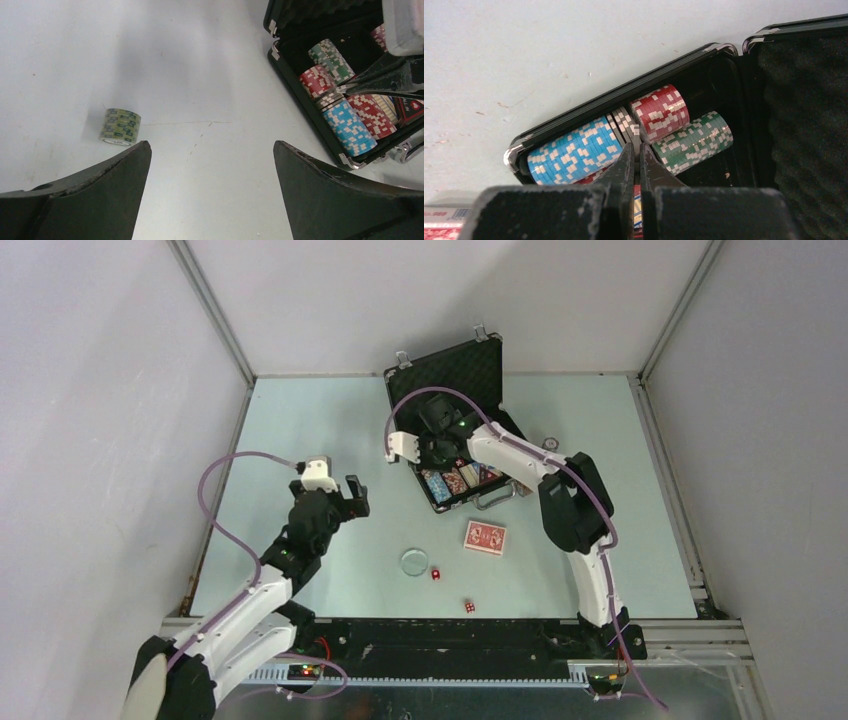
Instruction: Pack up texas hold em set
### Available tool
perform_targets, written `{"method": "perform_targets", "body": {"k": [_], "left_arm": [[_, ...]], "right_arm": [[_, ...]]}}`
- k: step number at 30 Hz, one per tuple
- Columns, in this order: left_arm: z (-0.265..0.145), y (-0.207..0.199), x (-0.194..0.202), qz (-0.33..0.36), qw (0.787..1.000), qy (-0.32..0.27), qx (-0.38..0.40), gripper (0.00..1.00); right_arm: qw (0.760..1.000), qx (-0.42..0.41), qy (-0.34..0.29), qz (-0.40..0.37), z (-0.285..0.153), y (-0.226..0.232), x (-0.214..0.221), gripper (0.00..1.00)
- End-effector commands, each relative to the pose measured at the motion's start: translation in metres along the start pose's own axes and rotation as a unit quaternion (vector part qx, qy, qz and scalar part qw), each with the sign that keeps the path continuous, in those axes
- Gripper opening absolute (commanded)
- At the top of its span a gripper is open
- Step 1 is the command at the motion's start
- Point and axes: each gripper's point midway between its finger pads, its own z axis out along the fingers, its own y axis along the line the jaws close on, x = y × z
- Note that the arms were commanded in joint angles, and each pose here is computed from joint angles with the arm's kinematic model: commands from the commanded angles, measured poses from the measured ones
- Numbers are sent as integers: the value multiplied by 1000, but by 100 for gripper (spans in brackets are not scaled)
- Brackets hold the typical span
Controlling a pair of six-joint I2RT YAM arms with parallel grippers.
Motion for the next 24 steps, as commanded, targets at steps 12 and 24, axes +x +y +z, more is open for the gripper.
{"method": "perform_targets", "body": {"k": [12,24], "left_arm": [[2,2,-27,-21,999,-32,-11,100],[3,1,-26,-19,999,-30,-8,100]], "right_arm": [[995,5,50,-85,20,-11,2,0],[995,5,61,-75,10,-21,8,27]]}}
